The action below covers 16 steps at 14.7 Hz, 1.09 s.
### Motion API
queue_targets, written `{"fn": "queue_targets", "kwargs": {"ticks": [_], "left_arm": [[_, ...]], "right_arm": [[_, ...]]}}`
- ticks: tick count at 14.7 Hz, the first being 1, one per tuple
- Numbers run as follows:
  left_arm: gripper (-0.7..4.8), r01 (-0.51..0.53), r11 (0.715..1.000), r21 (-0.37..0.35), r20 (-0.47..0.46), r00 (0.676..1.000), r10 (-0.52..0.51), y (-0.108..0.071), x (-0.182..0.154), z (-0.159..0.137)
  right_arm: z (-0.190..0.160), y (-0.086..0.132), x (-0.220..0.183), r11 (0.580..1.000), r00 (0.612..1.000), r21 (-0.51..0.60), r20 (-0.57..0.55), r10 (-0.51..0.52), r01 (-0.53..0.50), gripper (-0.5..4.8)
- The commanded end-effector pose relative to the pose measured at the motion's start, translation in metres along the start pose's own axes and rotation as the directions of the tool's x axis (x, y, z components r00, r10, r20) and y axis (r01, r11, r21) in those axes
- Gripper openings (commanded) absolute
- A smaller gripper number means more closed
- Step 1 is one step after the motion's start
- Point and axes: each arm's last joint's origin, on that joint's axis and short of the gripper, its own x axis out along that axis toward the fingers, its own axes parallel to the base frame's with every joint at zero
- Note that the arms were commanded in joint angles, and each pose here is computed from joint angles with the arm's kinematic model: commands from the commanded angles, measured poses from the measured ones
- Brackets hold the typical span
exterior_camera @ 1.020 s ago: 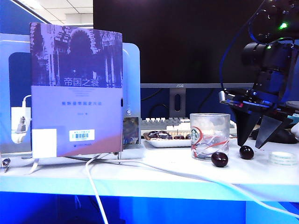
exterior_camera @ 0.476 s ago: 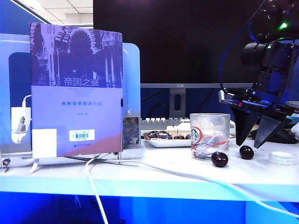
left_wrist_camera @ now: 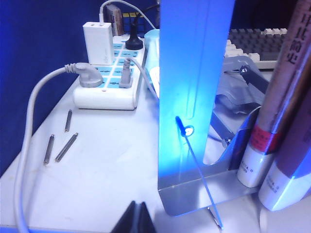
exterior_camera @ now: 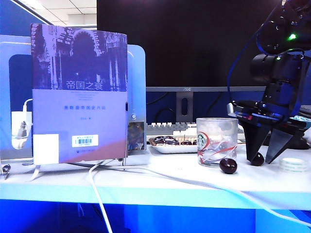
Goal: Pick up the cherry on the right side of the glass and put it inside the glass.
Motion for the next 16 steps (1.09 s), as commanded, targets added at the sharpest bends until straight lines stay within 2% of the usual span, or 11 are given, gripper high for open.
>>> {"fn": "queue_targets", "kwargs": {"ticks": [1, 3, 4, 8, 10, 16], "left_arm": [[-0.05, 0.003, 1.000, 0.004, -0.009, 1.000, -0.003, 0.0000, -0.0001, -0.0012], [-0.05, 0.003, 1.000, 0.004, -0.009, 1.000, -0.003, 0.0000, -0.0001, -0.0012], [-0.05, 0.003, 1.000, 0.004, -0.009, 1.000, -0.003, -0.0001, -0.0001, -0.0012], [-0.05, 0.003, 1.000, 0.004, -0.009, 1.000, -0.003, -0.0001, -0.0001, -0.0012], [-0.05, 0.003, 1.000, 0.004, -0.009, 1.000, -0.003, -0.0001, -0.0001, -0.0012], [-0.05, 0.003, 1.000, 0.004, -0.009, 1.000, -0.003, -0.0001, -0.0001, -0.0012]], "right_arm": [[0.0016, 0.0004, -0.0012, 1.000, 1.000, -0.004, 0.015, -0.004, 0.004, 2.63], [0.0024, 0.0002, -0.0012, 1.000, 1.000, -0.006, 0.023, -0.006, 0.006, 2.47], [0.0026, 0.0002, -0.0012, 1.000, 1.000, -0.006, 0.025, -0.006, 0.006, 1.98], [0.0026, 0.0002, -0.0013, 1.000, 1.000, -0.007, 0.025, -0.006, 0.006, 1.72], [0.0027, 0.0002, -0.0013, 1.000, 1.000, -0.007, 0.025, -0.006, 0.006, 1.36], [0.0031, 0.0005, -0.0026, 1.000, 1.000, -0.007, 0.027, -0.006, 0.006, 1.38]]}}
